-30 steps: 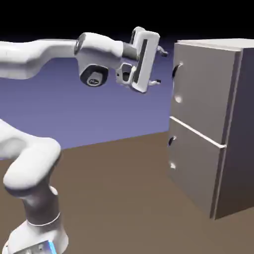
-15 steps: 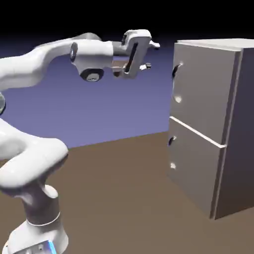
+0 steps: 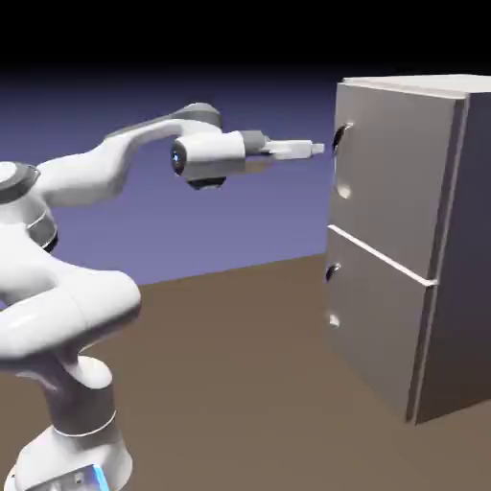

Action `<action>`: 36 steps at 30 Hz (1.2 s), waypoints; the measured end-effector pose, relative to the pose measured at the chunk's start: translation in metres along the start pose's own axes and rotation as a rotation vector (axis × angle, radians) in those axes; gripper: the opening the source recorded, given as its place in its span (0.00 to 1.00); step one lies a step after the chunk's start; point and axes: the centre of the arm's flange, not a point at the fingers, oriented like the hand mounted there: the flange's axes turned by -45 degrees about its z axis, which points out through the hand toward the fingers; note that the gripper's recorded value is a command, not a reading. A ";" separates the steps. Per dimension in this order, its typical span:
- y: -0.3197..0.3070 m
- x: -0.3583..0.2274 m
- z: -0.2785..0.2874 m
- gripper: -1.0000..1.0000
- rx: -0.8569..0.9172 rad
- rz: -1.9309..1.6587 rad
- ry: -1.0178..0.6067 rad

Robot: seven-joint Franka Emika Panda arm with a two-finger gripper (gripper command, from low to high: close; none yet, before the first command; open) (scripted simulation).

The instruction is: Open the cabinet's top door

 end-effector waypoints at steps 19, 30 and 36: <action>-0.046 0.008 -0.014 0.00 -0.256 0.032 -0.006; -0.061 0.013 -0.029 0.00 -0.328 0.033 -0.057; -0.054 0.011 -0.021 0.00 -0.291 0.030 -0.041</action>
